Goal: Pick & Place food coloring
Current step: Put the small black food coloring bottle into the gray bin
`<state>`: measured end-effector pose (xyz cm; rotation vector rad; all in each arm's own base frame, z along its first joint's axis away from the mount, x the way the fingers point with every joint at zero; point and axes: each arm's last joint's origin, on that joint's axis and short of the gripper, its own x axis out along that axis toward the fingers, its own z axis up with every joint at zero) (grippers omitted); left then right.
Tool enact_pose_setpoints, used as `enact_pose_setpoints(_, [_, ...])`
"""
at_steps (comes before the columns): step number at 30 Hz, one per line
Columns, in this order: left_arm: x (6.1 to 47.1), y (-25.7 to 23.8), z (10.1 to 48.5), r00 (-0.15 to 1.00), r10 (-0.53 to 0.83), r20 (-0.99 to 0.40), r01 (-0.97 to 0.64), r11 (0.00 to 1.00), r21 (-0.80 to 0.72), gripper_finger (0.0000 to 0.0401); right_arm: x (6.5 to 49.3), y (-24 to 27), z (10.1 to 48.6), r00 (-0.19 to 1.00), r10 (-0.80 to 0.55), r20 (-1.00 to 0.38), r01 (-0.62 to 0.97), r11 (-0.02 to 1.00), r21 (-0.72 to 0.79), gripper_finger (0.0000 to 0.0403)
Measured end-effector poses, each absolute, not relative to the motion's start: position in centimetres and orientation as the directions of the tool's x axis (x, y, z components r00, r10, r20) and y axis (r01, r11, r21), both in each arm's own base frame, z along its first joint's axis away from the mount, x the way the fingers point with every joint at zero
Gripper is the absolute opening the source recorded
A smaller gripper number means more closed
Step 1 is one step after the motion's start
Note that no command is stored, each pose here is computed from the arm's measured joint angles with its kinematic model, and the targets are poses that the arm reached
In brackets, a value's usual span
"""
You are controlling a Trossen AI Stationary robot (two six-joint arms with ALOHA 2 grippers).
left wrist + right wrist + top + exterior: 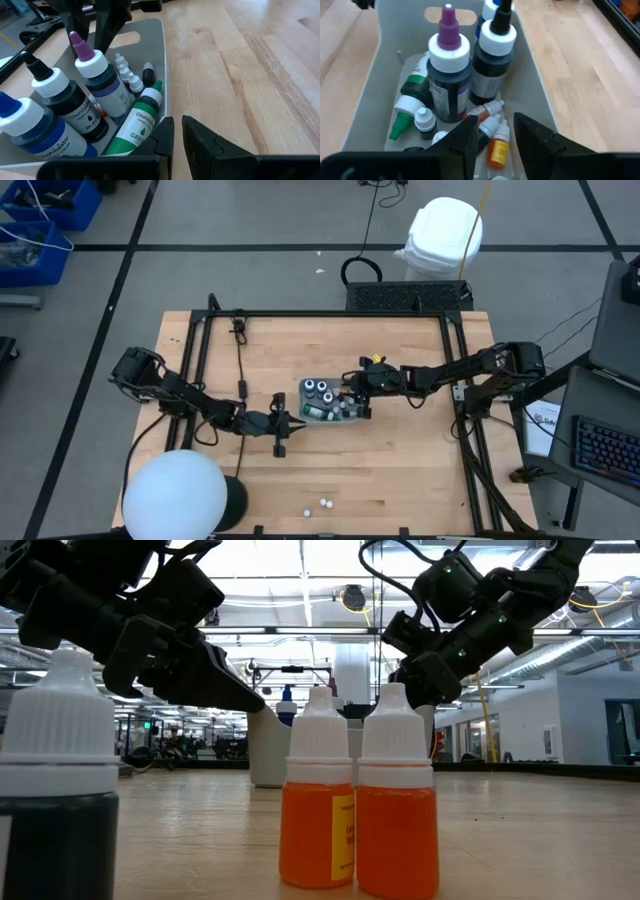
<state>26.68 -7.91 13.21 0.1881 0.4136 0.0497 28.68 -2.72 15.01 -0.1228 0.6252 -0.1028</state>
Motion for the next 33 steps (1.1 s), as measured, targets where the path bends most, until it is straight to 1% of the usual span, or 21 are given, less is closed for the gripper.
enact_pose_setpoints(4, [26.7, -7.9, 13.2, 0.915, 0.086, -0.395, -0.009, 0.981, 0.192, 0.0047, 28.5, -2.7, 15.9, 0.818, -0.203, -0.538, 0.113, 0.974, -0.196, 0.0118])
enact_pose_setpoints(8, [26.7, -7.9, 13.2, 0.914, 0.085, -0.396, -0.011, 0.982, 0.187, 0.0047, 27.6, -1.7, 18.7, 0.856, -0.227, -0.464, 0.136, 0.966, -0.222, 0.0111])
enact_pose_setpoints(11, [26.7, -7.9, 13.2, 0.912, 0.086, -0.401, -0.017, 0.985, 0.173, 0.0047, 26.1, -0.2, 20.9, 0.880, -0.193, -0.435, 0.102, 0.970, -0.222, 0.0086])
enact_pose_setpoints(15, [26.7, -7.9, 13.2, 0.912, 0.085, -0.401, -0.019, 0.986, 0.166, 0.0047, 23.4, 2.1, 23.6, 0.906, -0.102, -0.411, 0.012, 0.976, -0.218, 0.0021])
enact_pose_setpoints(16, [26.7, -7.9, 13.2, 0.912, 0.085, -0.400, -0.022, 0.987, 0.159, 0.0047, 22.7, 2.6, 24.0, 0.910, -0.079, -0.406, -0.012, 0.976, -0.217, 0.0011])
enact_pose_setpoints(18, [26.7, -7.9, 13.2, 0.913, 0.085, -0.400, -0.026, 0.988, 0.151, 0.0047, 21.4, 3.4, 24.3, 0.922, -0.037, -0.386, -0.047, 0.978, -0.206, 0.0009])
enact_pose_setpoints(21, [26.7, -7.9, 13.2, 0.915, 0.084, -0.394, -0.027, 0.989, 0.148, 0.0047, 19.7, 4.2, 24.0, 0.938, 0.014, -0.345, -0.079, 0.981, -0.176, 0.0009])
enact_pose_setpoints(24, [26.7, -7.9, 13.2, 0.916, 0.084, -0.393, -0.027, 0.989, 0.147, 0.0047, 18.3, 4.7, 22.4, 0.960, 0.054, -0.275, -0.098, 0.984, -0.149, 0.0002])
enact_pose_setpoints(29, [26.7, -8.0, 13.3, 0.919, 0.081, -0.386, -0.024, 0.988, 0.150, 0.0047, 16.6, 4.3, 18.7, 0.984, 0.049, -0.169, -0.070, 0.991, -0.118, 0.0001])
enact_pose_setpoints(33, [26.8, -8.1, 13.7, 0.933, 0.075, -0.352, -0.016, 0.985, 0.170, 0.0047, 15.4, 3.5, 17.2, 0.985, 0.026, -0.169, -0.045, 0.993, -0.107, 0.0001])
